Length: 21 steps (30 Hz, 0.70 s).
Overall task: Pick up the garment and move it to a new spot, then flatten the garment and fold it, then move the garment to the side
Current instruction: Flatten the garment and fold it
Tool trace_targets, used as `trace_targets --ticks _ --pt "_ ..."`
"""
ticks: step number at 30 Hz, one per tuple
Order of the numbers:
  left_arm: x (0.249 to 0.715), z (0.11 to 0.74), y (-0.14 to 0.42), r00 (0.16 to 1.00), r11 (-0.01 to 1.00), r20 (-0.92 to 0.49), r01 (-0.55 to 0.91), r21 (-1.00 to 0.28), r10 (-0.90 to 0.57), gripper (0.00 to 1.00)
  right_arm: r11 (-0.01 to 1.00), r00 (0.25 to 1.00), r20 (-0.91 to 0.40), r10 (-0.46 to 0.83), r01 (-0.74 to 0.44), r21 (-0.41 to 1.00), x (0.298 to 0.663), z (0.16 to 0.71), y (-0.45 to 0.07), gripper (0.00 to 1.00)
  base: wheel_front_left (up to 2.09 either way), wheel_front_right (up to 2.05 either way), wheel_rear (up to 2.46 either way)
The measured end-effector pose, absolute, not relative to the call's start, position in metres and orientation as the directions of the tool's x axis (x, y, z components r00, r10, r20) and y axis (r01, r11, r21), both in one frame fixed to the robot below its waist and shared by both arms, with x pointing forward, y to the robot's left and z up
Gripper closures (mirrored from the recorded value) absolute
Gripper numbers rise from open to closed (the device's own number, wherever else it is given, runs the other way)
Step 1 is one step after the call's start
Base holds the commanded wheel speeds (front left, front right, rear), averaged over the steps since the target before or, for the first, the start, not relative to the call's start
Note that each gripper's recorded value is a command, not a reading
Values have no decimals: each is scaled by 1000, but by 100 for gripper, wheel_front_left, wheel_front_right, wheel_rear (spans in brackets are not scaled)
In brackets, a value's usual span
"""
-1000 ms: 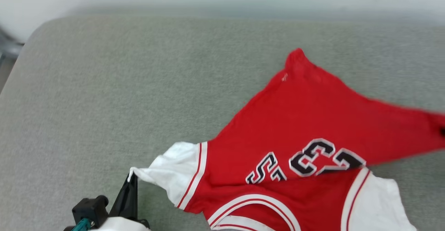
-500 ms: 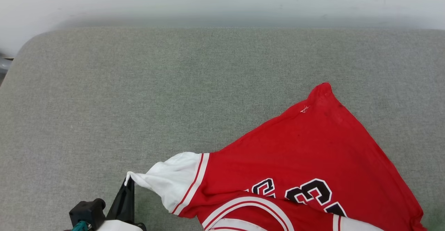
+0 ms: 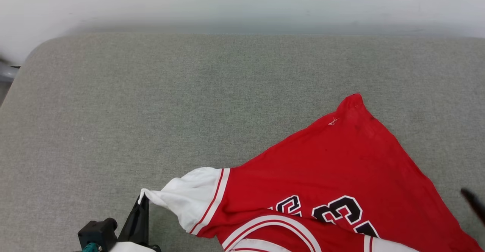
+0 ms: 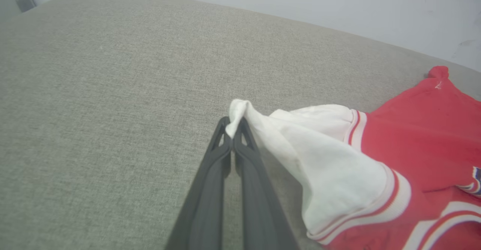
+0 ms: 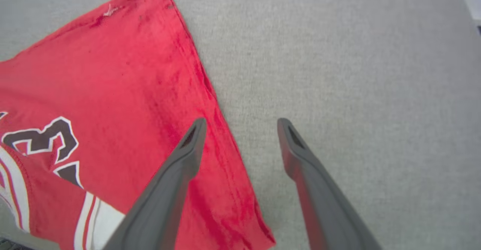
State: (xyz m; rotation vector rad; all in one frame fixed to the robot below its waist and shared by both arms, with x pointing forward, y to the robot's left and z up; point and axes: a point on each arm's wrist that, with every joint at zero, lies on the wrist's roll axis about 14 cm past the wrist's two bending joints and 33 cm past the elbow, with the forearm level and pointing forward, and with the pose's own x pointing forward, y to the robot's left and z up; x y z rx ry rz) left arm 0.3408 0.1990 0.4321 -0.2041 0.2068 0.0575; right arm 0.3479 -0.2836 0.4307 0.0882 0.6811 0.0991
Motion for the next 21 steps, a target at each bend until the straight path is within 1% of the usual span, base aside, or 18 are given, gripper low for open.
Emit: trace_targets --ticks 4,7,10,13,17,21 --pt "341 433 198 978 979 -206 -75 -187 35 100 992 858 -499 122 -113 49 392 480 -283 0 0 0 0" --pt "346 436 197 980 981 -197 -70 -182 33 100 984 882 -445 157 -176 -2 420 509 -271 0 0 0 0" --pt "351 438 195 981 981 -191 -63 -184 27 100 968 876 -435 209 -248 -36 447 526 -251 0 0 0 0" --pt "356 439 194 982 981 -186 -61 -182 26 100 942 834 -487 260 -331 -62 467 526 -226 0 0 0 0" --pt "361 437 192 982 981 -188 -57 -183 22 100 902 717 -633 291 -427 -70 483 501 -200 0 0 0 0" --pt "364 435 192 981 981 -193 -69 -181 33 100 870 624 -728 283 -487 -79 500 482 -183 0 0 0 0"
